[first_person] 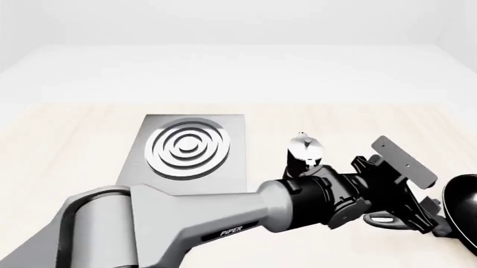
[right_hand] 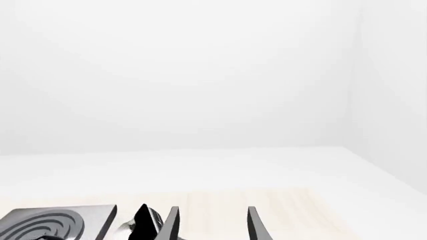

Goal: Put the frying pan on the stove.

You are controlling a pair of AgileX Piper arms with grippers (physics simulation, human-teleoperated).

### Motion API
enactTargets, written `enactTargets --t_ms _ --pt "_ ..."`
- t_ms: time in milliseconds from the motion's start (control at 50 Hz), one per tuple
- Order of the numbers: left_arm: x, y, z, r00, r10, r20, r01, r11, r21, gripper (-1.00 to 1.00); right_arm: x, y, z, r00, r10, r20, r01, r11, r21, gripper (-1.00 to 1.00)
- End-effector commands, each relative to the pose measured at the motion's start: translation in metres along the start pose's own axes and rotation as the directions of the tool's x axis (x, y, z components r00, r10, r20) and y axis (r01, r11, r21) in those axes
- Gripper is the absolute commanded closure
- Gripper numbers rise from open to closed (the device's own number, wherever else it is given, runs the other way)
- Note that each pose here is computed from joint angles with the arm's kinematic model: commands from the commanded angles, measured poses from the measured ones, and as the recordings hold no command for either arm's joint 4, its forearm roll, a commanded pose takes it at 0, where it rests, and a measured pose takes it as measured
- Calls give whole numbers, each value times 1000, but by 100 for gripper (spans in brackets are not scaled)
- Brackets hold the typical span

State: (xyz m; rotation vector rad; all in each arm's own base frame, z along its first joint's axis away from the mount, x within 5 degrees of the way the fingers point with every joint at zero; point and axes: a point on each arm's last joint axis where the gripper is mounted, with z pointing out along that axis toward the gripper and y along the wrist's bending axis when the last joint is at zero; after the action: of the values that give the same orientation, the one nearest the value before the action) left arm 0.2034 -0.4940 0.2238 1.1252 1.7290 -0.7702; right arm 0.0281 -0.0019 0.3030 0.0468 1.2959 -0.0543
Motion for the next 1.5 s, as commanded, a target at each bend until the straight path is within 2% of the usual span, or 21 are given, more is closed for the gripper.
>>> enactTargets --t_ms 20,200,580,800,1500 --pt "3 -3 9 1000 -6 -28 6 1000 4 -100 -2 0 0 1000 1 2 -1 1000 1 -100" --pt "8 -4 16 998 -13 -55 13 1000 5 -100 -2 0 0 1000 1 3 -1 1000 0 -100" --pt "20 9 37 992 -25 -123 23 1000 -19 -100 0 0 0 1000 3 3 -3 1000 4 -100" --pt "30 -5 40 986 -10 -169 11 1000 2 -100 -4 0 -1 1000 8 7 -8 1000 6 -100" --pt "44 -13 47 976 -30 -216 32 999 9 -100 -9 0 -2 1000 11 16 -11 1000 0 -100"
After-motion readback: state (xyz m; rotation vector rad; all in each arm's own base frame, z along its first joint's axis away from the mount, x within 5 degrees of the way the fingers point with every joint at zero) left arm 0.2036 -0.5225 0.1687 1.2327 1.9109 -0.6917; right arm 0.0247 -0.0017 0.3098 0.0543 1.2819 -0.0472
